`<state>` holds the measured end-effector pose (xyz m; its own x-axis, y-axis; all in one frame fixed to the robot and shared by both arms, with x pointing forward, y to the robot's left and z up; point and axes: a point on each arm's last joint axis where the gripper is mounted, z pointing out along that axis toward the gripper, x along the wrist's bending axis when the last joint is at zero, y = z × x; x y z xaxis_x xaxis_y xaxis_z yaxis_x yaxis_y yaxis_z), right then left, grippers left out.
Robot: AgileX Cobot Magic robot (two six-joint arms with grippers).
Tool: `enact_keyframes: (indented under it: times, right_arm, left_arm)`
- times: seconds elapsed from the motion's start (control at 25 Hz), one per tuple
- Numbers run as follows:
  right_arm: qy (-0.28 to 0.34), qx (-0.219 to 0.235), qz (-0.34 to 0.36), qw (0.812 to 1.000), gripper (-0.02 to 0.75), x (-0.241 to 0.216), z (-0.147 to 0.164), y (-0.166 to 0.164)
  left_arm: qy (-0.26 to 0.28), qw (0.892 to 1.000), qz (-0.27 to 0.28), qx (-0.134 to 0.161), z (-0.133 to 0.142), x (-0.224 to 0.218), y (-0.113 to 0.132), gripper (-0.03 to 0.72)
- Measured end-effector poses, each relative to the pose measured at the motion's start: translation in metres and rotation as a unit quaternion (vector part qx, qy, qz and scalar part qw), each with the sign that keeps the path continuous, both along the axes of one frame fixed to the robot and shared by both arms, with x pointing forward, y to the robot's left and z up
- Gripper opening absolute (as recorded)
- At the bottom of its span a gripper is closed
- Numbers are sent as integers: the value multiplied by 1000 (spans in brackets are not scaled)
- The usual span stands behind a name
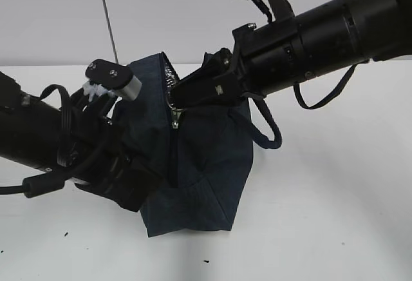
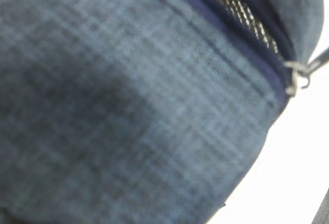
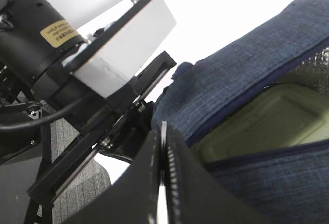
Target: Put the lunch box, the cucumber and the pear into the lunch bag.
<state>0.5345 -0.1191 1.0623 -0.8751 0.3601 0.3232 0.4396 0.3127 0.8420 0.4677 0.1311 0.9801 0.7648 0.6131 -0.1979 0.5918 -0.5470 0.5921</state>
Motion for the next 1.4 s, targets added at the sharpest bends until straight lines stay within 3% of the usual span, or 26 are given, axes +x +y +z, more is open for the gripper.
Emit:
enact_keyframes:
  times: [0.68,1.04,1.4]
  right_arm:
    - [8,0,-13,1000,6,6,-7,1]
    - [-9,1,-11,1000,6,10,1,3]
    - [-14,-2,-23,1000,6,12,1,4]
  left_arm:
    - [-21,998,-13,58,-1,0,10,-19]
    - [-3,998,20,56,0,8,26,-19]
    - [3,998,16,59,0,7,27,-19]
